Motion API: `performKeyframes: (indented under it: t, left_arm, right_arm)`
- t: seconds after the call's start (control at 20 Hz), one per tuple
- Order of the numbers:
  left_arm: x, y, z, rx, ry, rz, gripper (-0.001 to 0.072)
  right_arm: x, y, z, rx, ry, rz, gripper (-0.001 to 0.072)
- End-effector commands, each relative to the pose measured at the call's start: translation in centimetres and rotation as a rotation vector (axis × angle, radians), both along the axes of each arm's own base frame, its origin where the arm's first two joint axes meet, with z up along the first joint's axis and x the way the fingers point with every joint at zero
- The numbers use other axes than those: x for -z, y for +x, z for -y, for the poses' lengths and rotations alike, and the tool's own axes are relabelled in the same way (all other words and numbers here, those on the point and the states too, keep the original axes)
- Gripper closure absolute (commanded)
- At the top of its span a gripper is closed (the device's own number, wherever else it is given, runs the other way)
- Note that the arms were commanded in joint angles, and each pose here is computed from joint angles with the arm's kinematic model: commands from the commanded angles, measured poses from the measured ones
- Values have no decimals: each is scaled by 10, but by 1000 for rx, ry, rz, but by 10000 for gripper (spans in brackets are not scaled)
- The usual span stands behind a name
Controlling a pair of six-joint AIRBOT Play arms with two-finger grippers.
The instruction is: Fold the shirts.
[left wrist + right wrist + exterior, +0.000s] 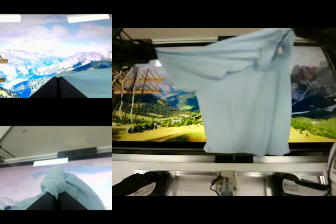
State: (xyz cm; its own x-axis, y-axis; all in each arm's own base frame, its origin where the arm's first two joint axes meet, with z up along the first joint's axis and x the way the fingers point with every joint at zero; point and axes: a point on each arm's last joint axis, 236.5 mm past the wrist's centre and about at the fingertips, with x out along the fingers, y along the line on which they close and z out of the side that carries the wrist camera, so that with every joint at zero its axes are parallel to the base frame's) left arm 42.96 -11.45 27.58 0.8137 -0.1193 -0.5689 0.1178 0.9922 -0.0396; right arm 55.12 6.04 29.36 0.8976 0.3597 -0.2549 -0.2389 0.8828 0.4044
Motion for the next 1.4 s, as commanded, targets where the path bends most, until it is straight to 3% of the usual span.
performKeyframes:
  t: [0.0, 0.1, 0.3, 0.35, 0.4, 0.45, 0.6, 0.85, 0.9, 1.0, 1.2, 1.35]
  left_arm:
    - [83, 38, 8, -14, 55, -167, 682]
    - [108, 46, 10, -15, 72, -215, 681]
    - [120, 51, 11, -15, 81, -239, 681]
    - [120, 50, 11, -15, 82, -239, 682]
    - [121, 50, 10, -16, 84, -243, 681]
    - [123, 48, 7, -8, 103, -255, 681]
    - [135, 33, -16, -14, 166, -348, 681]
    - [147, 19, -57, -32, 235, -450, 681]
    - [148, 19, -66, -43, 238, -458, 681]
    - [149, 18, -83, -80, 231, -476, 681]
    - [164, 15, -102, -123, 203, -514, 681]
    - [193, 7, -99, -108, 179, -570, 681]
  right_arm:
    - [100, 67, -10, 13, 291, -160, 664]
    - [155, 79, -17, 2, 336, -267, 664]
    - [237, 68, -51, -94, 289, -460, 663]
    - [244, 64, -62, -119, 288, -484, 569]
    - [243, 61, -69, -138, 299, -494, 342]
    - [233, 56, -76, -163, 319, -494, 212]
    - [186, 23, -63, -224, 206, -475, 212]
    - [190, -132, -73, -400, -357, -828, 202]
    - [191, -155, -100, -460, -401, -844, 201]
    - [203, -193, -165, -572, -418, -846, 40]
    - [264, -264, -272, -664, -408, -869, 40]
    - [314, -315, -308, -684, -476, -924, 40]
